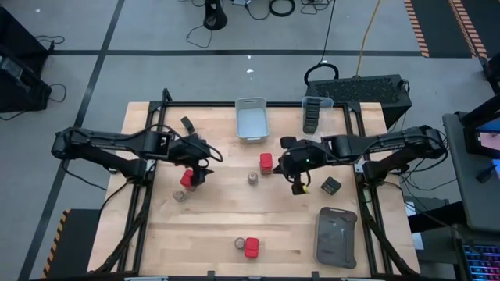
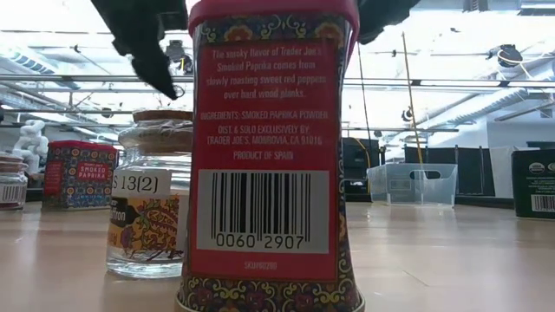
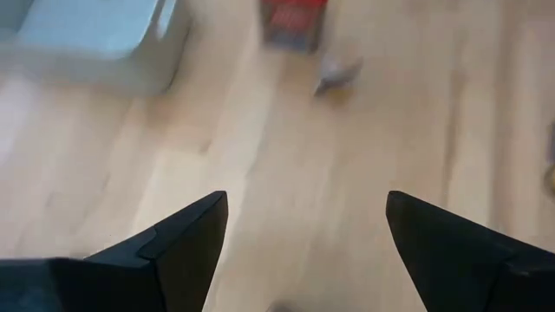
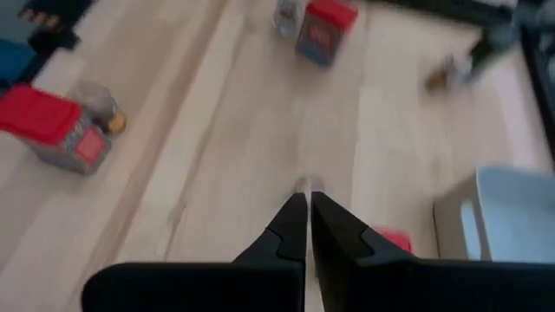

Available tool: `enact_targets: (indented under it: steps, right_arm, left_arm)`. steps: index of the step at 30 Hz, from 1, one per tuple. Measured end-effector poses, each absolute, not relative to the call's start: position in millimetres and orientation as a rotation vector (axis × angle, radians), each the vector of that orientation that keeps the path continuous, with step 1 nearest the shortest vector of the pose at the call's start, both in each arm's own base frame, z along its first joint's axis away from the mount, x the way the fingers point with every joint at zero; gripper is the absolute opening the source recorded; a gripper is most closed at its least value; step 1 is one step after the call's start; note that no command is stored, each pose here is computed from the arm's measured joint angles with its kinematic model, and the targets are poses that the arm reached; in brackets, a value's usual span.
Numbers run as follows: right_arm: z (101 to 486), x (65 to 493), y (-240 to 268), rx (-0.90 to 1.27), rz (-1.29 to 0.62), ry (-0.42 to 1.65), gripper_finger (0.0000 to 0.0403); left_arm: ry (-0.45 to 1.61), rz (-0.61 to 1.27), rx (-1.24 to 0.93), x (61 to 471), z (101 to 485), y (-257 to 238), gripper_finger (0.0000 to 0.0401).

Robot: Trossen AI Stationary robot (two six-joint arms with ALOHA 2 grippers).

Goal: Sort spices by type
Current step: Put the black seasoning can into the transparent bin

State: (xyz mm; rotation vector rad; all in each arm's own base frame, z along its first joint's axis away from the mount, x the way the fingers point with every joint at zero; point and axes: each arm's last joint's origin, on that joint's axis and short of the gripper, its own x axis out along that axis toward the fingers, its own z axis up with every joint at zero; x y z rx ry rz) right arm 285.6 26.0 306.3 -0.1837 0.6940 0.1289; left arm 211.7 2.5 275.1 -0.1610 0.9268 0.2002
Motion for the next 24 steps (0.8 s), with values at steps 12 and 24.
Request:
enact_targets:
  steps: [12, 24]
  right_arm:
    - [256, 289, 33, -0.246, 0.181, 0.511, 0.0000]
    - [251, 287, 45, -0.258, 0.212, 0.477, 0.0000]
  left_arm:
    - [1.082, 0.373, -0.208, 192, 296, 5, 0.0317]
    - [1.073, 0.458, -0.191, 191, 297, 14, 0.0317]
